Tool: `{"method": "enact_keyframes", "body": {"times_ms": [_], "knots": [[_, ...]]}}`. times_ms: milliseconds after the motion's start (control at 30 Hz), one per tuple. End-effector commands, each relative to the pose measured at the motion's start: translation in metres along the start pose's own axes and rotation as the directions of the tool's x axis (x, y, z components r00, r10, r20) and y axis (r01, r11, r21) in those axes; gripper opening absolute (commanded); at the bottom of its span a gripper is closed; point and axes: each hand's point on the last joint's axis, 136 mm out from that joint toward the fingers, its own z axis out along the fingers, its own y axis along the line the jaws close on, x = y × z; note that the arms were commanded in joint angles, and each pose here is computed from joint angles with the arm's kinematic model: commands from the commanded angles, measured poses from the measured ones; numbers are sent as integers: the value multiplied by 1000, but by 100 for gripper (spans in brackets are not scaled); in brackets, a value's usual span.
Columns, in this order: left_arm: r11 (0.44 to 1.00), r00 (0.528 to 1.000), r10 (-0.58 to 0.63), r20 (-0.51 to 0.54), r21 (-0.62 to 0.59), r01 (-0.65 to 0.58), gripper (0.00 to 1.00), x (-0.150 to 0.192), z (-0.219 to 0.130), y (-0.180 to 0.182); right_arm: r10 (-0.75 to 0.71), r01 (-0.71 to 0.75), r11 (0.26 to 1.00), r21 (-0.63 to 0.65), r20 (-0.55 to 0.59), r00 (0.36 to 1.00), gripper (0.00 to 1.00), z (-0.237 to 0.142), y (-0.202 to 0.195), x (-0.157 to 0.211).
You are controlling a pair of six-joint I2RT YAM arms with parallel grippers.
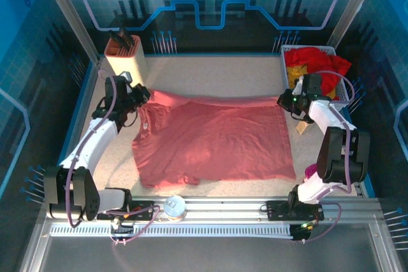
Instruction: Fold and stack the t-shirts
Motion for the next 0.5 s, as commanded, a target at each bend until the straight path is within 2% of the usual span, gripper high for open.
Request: {"method": "enact_keyframes", "body": {"times_ms": [0,233,467], "knots": [[996,994,-86,-67,-40,84,0,24,-14,14,47,-43,998,38,-111,993,0,2,-13,18],[987,984,-142,-111,-87,132,0,57,-27,35,85,-67,991,112,-169,982,0,7,-29,30],[981,980,-140,-140,-151,119,0,79,-34,55,92,-52,982,183,-220,971,0,10,-43,40]]}}
